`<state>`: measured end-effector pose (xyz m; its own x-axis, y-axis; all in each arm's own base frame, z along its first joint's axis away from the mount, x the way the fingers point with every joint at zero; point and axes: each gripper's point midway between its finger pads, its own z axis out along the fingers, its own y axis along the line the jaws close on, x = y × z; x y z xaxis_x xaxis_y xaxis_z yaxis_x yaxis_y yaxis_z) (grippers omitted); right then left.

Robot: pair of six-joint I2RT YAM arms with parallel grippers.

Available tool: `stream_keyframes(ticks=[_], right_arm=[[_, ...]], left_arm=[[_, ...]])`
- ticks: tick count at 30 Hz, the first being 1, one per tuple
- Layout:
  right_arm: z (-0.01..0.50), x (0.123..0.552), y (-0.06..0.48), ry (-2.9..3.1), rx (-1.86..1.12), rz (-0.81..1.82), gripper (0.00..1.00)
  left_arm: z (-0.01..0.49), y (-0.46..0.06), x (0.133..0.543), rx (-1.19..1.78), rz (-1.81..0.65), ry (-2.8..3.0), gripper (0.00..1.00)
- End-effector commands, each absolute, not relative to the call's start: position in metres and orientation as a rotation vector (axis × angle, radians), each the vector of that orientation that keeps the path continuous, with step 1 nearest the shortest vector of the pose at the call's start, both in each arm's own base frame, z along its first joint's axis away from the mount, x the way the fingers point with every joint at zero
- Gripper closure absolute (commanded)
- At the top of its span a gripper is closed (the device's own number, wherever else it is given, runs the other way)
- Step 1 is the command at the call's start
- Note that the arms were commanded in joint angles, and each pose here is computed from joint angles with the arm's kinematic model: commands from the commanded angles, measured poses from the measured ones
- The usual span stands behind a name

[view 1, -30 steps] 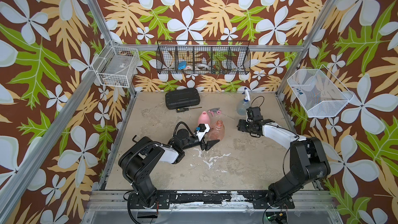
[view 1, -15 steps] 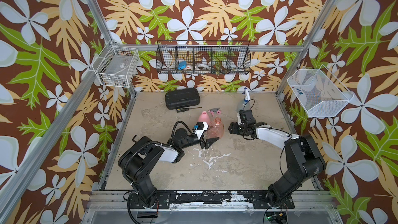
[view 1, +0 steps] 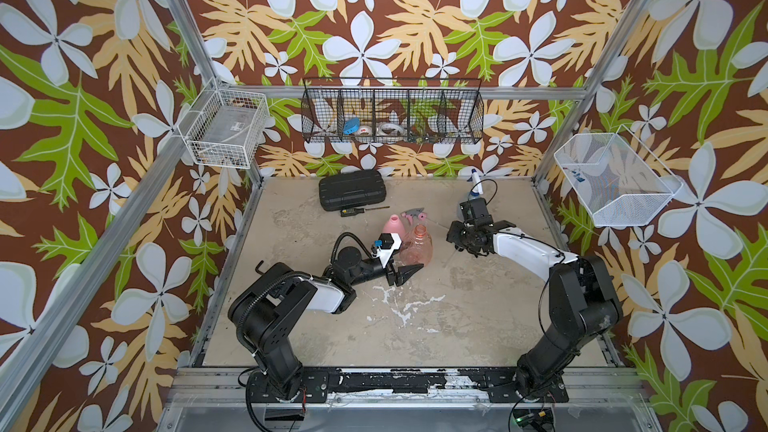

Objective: Attach spray nozzles to spray bottles
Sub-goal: Pick up the spray nozzle from the center of the board.

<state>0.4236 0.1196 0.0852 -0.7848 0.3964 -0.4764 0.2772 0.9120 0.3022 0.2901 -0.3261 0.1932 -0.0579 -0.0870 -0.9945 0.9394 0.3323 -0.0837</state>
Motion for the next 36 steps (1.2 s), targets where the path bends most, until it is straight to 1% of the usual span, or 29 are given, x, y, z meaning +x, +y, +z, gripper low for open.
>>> stream_keyframes(ticks=[1,7,16,19,25,31,33,36], right_arm=[[0.071,0.423,0.106,2.560,0.577,0.227,0.42],[0.058,0.426,0.100,2.558,0.554,0.212,0.35],[0.035,0.438,0.091,2.576,0.543,0.125,0.37],[0.028,0.439,0.092,2.594,0.538,0.132,0.39],[0.025,0.440,0.094,2.593,0.529,0.149,0.50],[0.039,0.437,0.093,2.568,0.490,0.153,0.68],[0.053,0.436,0.092,2.541,0.479,0.161,0.73],[0.097,0.436,0.090,2.443,0.447,0.146,0.75]], left_arm=[[0.203,-0.326,0.287,0.866,-1.051,1.298,0.27],[0.197,-0.324,0.287,0.879,-1.030,1.311,0.27],[0.199,-0.327,0.287,0.884,-1.052,1.309,0.27],[0.197,-0.328,0.287,0.887,-1.059,1.315,0.27],[0.198,-0.329,0.288,0.879,-1.073,1.318,0.27],[0.203,-0.330,0.290,0.869,-1.077,1.314,0.28],[0.204,-0.330,0.290,0.864,-1.079,1.313,0.28],[0.204,-0.326,0.298,0.815,-1.052,1.335,0.30]])
